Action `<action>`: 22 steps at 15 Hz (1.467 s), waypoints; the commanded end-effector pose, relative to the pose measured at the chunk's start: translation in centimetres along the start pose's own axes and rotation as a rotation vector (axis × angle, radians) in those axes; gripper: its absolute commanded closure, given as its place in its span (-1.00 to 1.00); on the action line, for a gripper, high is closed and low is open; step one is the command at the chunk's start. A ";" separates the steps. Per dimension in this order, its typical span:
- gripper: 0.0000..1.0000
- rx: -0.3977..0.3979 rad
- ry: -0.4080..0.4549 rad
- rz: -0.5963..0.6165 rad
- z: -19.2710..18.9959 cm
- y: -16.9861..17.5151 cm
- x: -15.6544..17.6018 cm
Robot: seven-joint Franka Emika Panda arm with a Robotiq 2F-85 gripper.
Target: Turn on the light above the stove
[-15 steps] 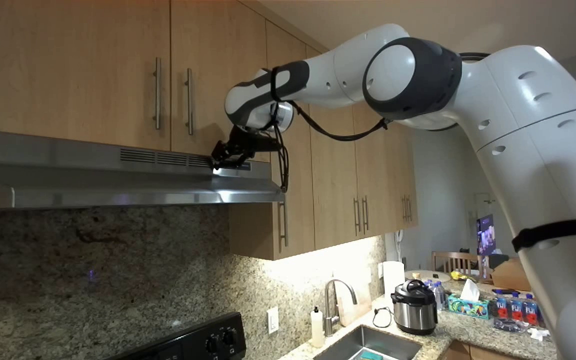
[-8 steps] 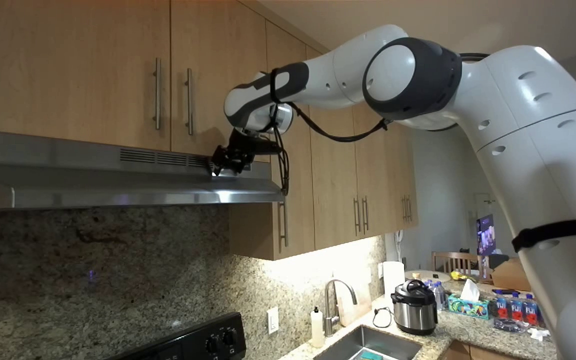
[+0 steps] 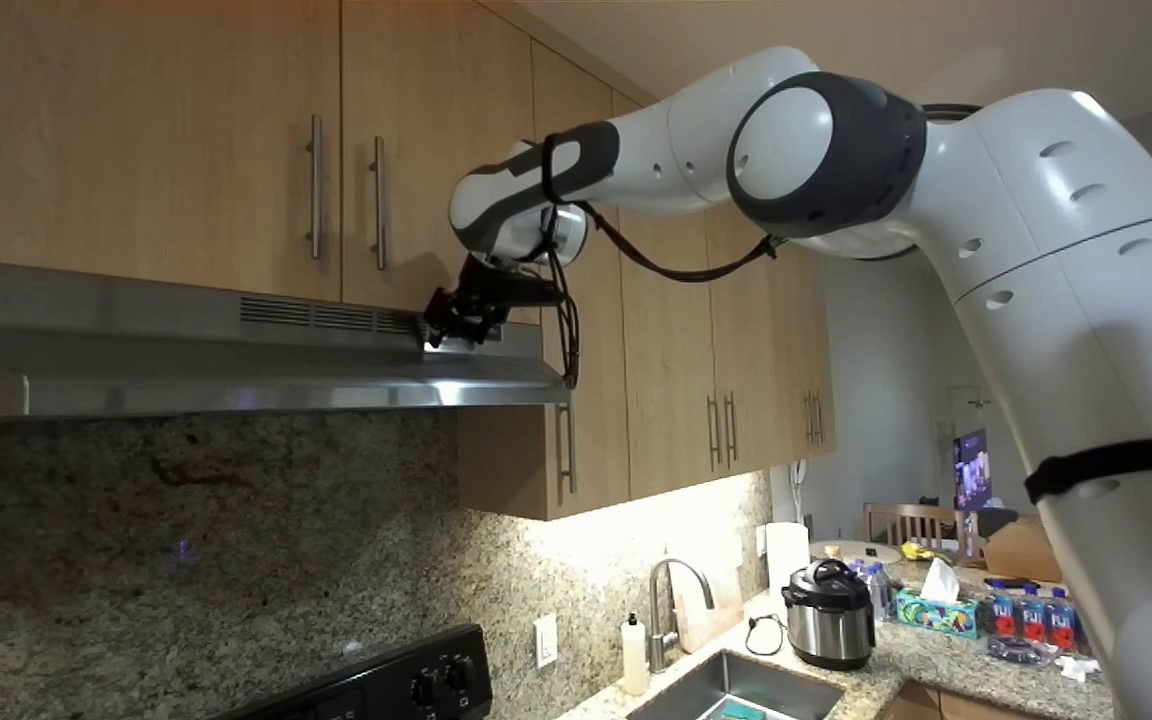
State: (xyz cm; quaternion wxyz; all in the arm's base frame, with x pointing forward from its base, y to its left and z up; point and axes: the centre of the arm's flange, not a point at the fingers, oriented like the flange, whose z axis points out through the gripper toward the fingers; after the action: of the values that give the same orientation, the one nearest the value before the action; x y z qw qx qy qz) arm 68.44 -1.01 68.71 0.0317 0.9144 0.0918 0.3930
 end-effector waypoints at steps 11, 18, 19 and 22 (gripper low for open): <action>-1.00 -0.001 0.026 0.001 -1.7 -0.3 -0.3; -1.00 -0.004 0.042 -0.003 -1.7 -0.8 0.6; -1.00 -0.005 0.044 -0.003 -1.7 -0.8 0.7; -1.00 -0.008 0.045 -0.003 -1.6 -0.7 1.0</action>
State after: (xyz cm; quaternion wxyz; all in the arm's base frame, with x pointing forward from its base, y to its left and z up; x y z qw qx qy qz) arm 67.66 -0.40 69.97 0.0293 0.9089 0.0950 0.4049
